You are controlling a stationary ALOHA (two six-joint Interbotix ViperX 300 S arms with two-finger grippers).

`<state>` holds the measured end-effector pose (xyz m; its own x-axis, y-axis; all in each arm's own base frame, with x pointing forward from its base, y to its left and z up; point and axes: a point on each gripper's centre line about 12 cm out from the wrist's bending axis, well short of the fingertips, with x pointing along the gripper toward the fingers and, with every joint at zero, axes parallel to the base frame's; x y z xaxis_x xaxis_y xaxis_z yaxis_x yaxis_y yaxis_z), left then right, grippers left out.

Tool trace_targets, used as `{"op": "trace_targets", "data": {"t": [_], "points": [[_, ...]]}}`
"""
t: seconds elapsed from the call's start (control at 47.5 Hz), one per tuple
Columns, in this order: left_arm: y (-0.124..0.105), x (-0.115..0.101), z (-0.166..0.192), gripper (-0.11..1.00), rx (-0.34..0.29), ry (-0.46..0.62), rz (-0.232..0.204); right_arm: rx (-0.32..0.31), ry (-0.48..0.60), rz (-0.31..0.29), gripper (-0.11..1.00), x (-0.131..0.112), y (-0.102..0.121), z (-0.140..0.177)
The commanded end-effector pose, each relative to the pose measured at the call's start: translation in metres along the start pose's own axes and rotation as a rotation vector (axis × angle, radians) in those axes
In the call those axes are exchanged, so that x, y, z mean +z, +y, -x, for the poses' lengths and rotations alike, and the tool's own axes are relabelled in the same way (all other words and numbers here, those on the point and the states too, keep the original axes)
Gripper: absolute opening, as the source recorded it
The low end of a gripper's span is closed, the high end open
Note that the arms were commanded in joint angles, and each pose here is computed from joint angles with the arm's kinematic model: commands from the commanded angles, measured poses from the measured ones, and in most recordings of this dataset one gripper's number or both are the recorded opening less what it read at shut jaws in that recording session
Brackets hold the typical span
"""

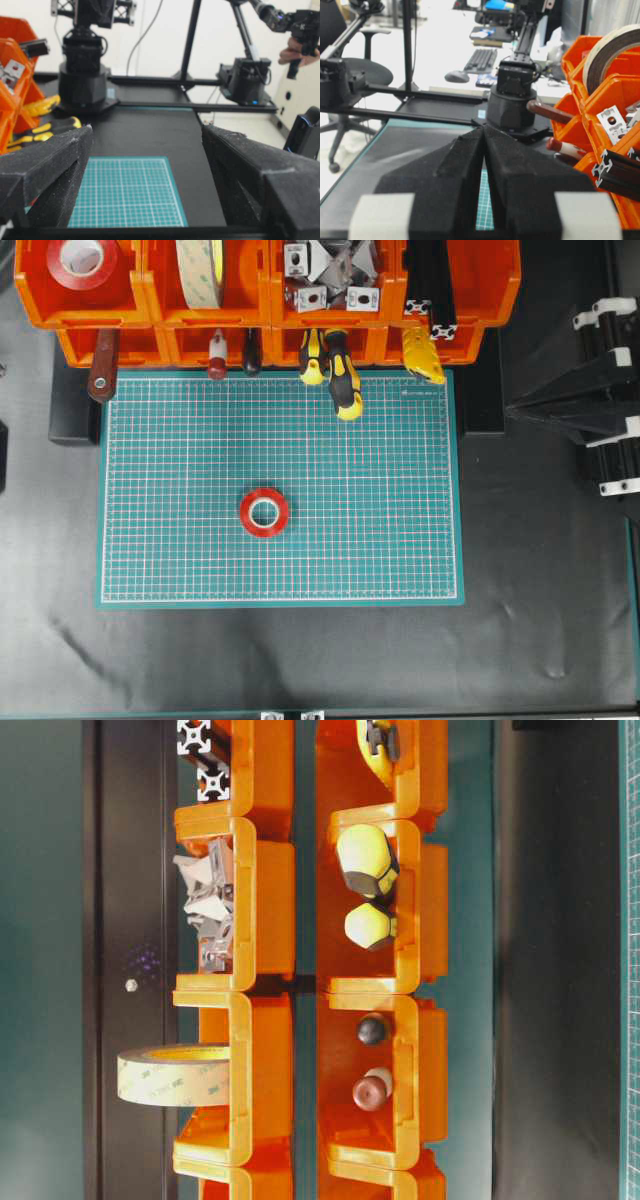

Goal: Pick vinyl tape from container rack with left arm.

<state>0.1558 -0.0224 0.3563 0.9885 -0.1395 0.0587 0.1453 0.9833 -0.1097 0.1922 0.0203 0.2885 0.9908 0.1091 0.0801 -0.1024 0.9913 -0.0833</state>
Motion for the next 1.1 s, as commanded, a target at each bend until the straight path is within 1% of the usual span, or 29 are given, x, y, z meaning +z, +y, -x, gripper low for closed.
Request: {"op": "trace_targets", "data": {"t": [0.0, 0.126, 0.211, 0.358, 0.421, 0.695, 0.906, 1.074], "points": [[0.000, 0.002, -0.003, 0.85, 0.001, 0.000, 0.000, -0.003, 0.008, -0.006, 0.00, 0.000, -0.001, -0.001], [0.000, 0.001, -0.003, 0.85, 0.002, 0.004, -0.006, -0.001, 0.040, -0.009, 0.00, -0.009, 0.000, -0.001], [0.001, -0.002, -0.004, 0.85, 0.005, 0.023, -0.009, -0.001, 0.045, -0.011, 0.00, -0.010, 0.000, -0.001], [0.004, -0.016, -0.006, 0.85, 0.028, 0.128, 0.001, -0.001, 0.057, -0.008, 0.00, -0.012, 0.000, -0.002], [0.005, -0.019, -0.005, 0.85, 0.037, 0.153, 0.001, 0.000, 0.048, -0.002, 0.00, -0.011, 0.000, -0.001], [0.005, -0.017, -0.003, 0.85, 0.043, 0.155, 0.000, 0.002, 0.058, -0.006, 0.00, -0.012, 0.001, -0.001], [0.006, -0.025, -0.008, 0.85, 0.041, 0.185, 0.001, 0.003, 0.070, -0.011, 0.00, -0.014, 0.001, -0.002], [0.006, -0.022, -0.006, 0.85, 0.042, 0.173, -0.014, 0.004, 0.069, -0.014, 0.00, -0.013, 0.001, -0.001]]}}
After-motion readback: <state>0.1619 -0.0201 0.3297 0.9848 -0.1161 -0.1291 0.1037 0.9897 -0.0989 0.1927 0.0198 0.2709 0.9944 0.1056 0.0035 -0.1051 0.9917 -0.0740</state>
